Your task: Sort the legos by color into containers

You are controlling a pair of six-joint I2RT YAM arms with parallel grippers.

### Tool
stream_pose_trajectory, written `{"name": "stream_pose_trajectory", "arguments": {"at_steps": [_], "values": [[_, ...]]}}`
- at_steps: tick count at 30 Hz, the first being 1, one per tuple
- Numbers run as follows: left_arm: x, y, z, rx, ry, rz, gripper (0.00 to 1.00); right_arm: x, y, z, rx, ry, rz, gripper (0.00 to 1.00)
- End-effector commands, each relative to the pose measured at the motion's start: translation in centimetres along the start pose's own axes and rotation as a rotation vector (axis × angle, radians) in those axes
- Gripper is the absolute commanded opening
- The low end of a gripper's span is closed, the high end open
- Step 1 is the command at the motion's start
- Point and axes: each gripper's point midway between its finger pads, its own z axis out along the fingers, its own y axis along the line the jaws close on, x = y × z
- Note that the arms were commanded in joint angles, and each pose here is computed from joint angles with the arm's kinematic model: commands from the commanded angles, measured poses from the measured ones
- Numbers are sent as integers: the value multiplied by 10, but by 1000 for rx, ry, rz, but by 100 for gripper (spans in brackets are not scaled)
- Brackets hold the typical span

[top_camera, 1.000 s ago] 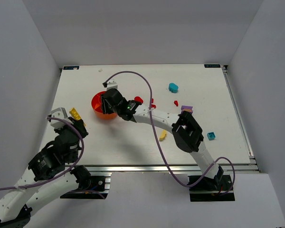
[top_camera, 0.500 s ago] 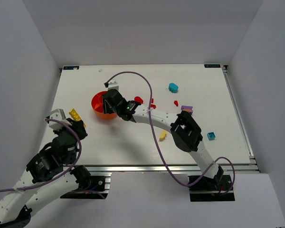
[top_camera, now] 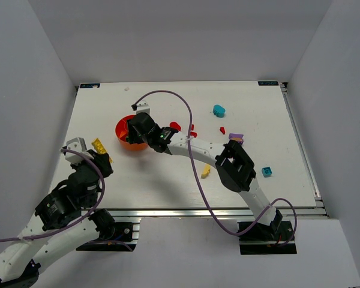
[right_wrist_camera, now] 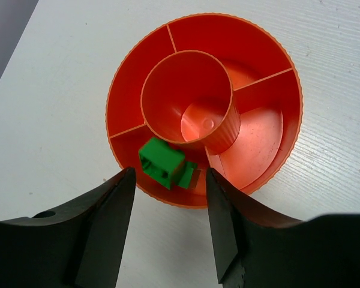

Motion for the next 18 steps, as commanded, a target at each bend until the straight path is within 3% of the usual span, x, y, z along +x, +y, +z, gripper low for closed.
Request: {"name": "stream_pose_trajectory", "arguments": {"at_steps": [1, 5, 8, 9, 11, 12, 13, 15, 16, 18], "values": [[-1, -8, -1, 35, 5, -11, 0, -23, 12, 1, -25, -69, 28, 56], [1, -18, -1, 86, 19, -1, 0, -36, 17, -17, -59, -59, 28, 42], [3, -31, 1, 139, 20, 25, 0, -60, 12, -40, -158, -40, -41, 22], [4, -34, 3, 149, 22, 36, 0, -69, 29, -63, -287, -23, -76, 20], [4, -43, 7, 166, 13, 60, 0, -61, 35, -86, -460, 47, -181, 18], [6, -45, 9, 165, 12, 70, 0, -79, 26, -111, -566, 37, -208, 18], [4, -49, 12, 165, 2, 76, 0, -62, 19, -116, -631, 64, -221, 16], [7, -55, 20, 158, 4, 109, 0, -80, -3, -154, -757, 31, -228, 16], [5, -61, 22, 168, -2, 122, 0, -61, -26, -155, -758, 62, -209, 18], [14, -68, 32, 159, 16, 170, 0, -76, -34, -187, -841, -35, -283, 28]]}}
